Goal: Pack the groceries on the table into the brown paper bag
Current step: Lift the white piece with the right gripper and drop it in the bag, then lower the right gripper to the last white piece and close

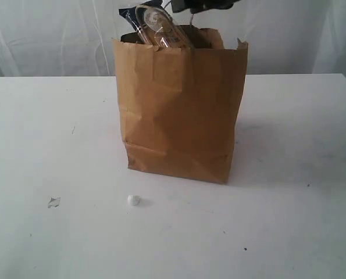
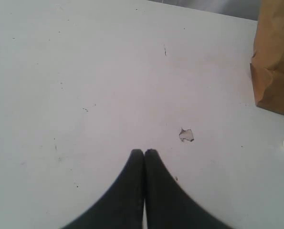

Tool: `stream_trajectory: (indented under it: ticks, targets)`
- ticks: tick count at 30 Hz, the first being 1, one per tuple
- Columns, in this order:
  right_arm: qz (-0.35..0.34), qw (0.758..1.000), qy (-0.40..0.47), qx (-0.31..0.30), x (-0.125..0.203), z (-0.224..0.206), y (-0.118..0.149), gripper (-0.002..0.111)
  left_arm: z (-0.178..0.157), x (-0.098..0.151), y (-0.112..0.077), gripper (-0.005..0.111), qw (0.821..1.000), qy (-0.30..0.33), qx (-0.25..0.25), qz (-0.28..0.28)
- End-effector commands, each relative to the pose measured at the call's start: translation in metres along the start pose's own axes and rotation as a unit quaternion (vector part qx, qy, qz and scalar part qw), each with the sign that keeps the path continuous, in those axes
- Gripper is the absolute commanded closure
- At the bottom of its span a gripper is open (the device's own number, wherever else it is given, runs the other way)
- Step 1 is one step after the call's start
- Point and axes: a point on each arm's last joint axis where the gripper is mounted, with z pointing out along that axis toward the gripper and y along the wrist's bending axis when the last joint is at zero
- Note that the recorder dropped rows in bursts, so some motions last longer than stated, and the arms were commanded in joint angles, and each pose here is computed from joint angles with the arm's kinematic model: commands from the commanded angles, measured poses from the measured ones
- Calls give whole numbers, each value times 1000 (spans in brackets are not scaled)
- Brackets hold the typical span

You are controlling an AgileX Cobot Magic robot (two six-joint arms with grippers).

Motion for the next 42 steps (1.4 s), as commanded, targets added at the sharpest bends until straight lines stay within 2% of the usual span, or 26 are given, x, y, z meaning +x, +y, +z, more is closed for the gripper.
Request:
stream_trajectory:
  ticks: [1, 7, 10, 13, 15, 20, 23, 28, 31, 34, 36, 40, 42]
  targets:
    - [-22, 1000, 11, -2, -3, -35, 3, 81, 0, 0, 0, 107, 1000, -3, 1, -3]
    - [-53, 988, 132, 53, 17, -56, -5, 108, 0, 0, 0, 107, 1000, -3, 1, -3]
    - [-44, 978, 174, 108, 24, -65, -14, 108, 0, 0, 0, 107, 1000, -3, 1, -3]
    - [-51, 973, 166, 152, 23, -70, -15, 108, 0, 0, 0, 107, 1000, -3, 1, -3]
    - [-54, 972, 169, 152, 28, -70, -9, 108, 0, 0, 0, 107, 1000, -3, 1, -3]
    - [-77, 966, 212, 129, 57, -60, 14, 108, 0, 0, 0, 107, 1000, -3, 1, -3]
    - [-110, 953, 261, 109, 88, -46, 34, 108, 0, 0, 0, 107, 1000, -3, 1, -3]
    - [-179, 912, 363, 72, 151, -21, 63, 108, 0, 0, 0, 107, 1000, -3, 1, -3]
    - [-207, 913, 350, 14, 172, 0, 84, 108, 0, 0, 0, 107, 1000, -3, 1, -3]
    - [-184, 927, 324, -36, 184, 25, 103, 108, 0, 0, 0, 107, 1000, -3, 1, -3]
    - [-162, 926, 336, -67, 193, 41, 112, 108, 0, 0, 0, 107, 1000, -3, 1, -3]
    - [-146, 905, 393, -79, 209, 70, 120, 96, 0, 0, 0, 107, 1000, -3, 1, -3]
    - [-168, 895, 406, -80, 213, 86, 123, 85, 0, 0, 0, 107, 1000, -3, 1, -3]
